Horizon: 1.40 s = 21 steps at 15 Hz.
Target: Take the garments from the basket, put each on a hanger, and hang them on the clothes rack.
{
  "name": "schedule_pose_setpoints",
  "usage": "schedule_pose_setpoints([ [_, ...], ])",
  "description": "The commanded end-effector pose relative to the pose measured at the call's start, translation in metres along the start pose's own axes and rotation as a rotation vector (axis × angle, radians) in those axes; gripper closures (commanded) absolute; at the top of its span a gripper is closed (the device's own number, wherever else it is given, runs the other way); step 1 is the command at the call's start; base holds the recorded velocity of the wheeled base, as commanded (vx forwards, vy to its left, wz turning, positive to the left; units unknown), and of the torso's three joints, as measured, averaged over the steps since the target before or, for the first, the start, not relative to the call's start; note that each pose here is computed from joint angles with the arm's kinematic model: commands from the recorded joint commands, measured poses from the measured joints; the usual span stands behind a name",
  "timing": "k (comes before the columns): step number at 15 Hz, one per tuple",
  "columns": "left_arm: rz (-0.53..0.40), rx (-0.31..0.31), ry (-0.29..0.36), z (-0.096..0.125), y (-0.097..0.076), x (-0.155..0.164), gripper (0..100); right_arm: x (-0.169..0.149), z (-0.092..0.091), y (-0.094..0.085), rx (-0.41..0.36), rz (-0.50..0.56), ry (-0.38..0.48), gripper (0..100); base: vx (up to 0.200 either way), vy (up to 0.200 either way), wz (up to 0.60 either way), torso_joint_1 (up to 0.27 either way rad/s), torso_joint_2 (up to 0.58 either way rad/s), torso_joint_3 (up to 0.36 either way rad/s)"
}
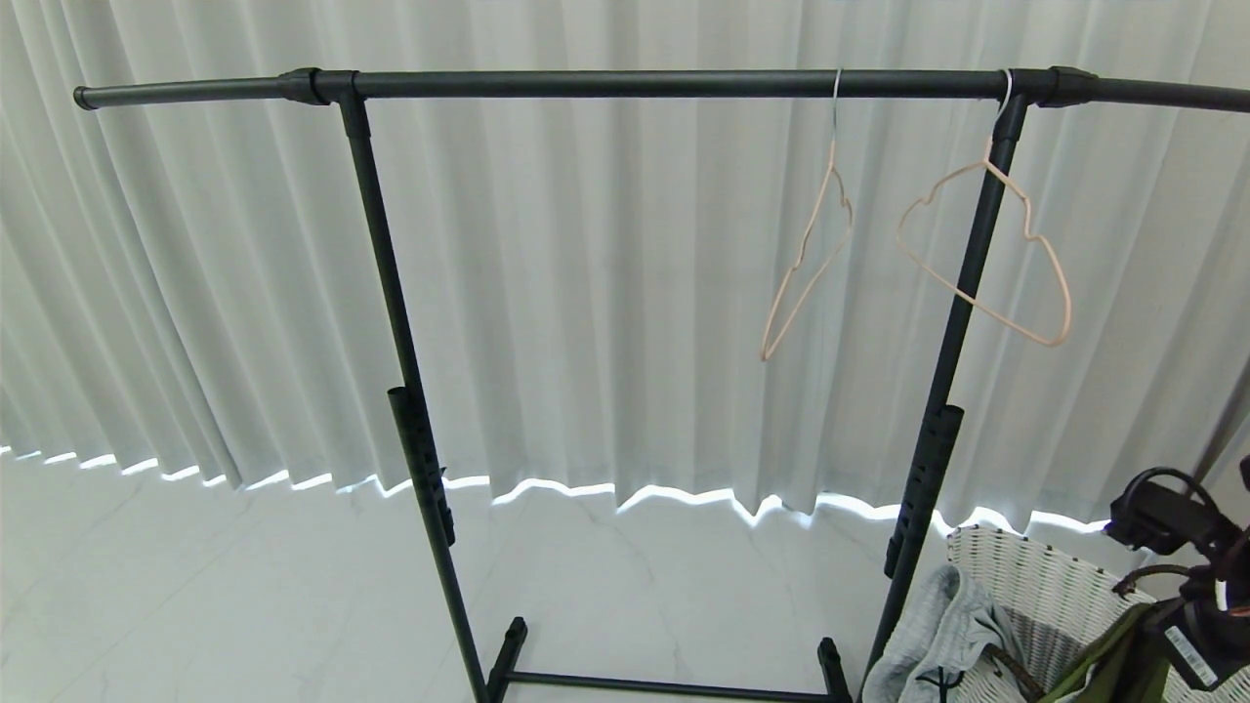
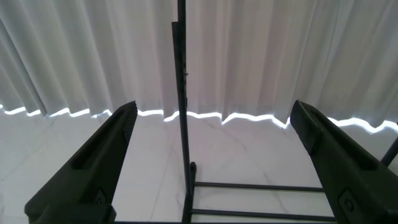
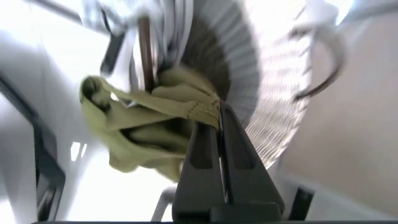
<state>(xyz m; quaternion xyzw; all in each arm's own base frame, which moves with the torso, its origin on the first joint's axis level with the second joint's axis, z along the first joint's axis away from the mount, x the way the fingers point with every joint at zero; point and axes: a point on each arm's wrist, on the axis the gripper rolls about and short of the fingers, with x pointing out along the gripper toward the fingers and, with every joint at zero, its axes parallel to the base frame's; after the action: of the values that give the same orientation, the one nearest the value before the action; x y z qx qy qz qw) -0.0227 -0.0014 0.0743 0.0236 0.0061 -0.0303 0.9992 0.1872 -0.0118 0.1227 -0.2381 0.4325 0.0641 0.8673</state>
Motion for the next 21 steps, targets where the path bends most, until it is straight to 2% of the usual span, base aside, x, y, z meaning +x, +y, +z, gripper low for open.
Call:
schedule_pose_setpoints([
  [1,-0.001,0.000,0.000,0.000,0.000,0.000,0,-0.055,0.016,0.001,-0.037,-0.053,-0.188,100,0.000,0.000,0.00,0.000,0.00,0.000],
  [5,0.000,-0.003,0.000,0.000,0.000,0.000,0,-0.088,0.023,0.003,-0.070,-0.092,-0.307,100,0.000,0.000,0.00,0.000,0.00,0.000],
  [9,0.000,0.000,0.000,0.000,0.000,0.000,0,-0.097,0.026,0.008,-0.096,-0.150,-0.334,100,-0.150,0.000,0.00,0.005,0.00,-0.003],
  [16,0.000,0.000,0.000,0.000,0.000,0.000,0,-0.104,0.040,0.010,-0.117,-0.133,-0.387,100,-0.200,0.000,0.00,-0.002,0.00,0.006],
  [19,0.000,-0.008,0.000,0.000,0.000,0.000,0,-0.113,0.048,0.010,-0.103,-0.120,-0.438,100,0.000,0.000,0.00,0.000,0.00,0.000],
  [21,0.000,-0.003,0.002,0.000,0.000,0.000,0,-0.120,0.056,0.017,-0.090,-0.075,-0.486,100,0.000,0.000,0.00,0.000,0.00,0.000],
])
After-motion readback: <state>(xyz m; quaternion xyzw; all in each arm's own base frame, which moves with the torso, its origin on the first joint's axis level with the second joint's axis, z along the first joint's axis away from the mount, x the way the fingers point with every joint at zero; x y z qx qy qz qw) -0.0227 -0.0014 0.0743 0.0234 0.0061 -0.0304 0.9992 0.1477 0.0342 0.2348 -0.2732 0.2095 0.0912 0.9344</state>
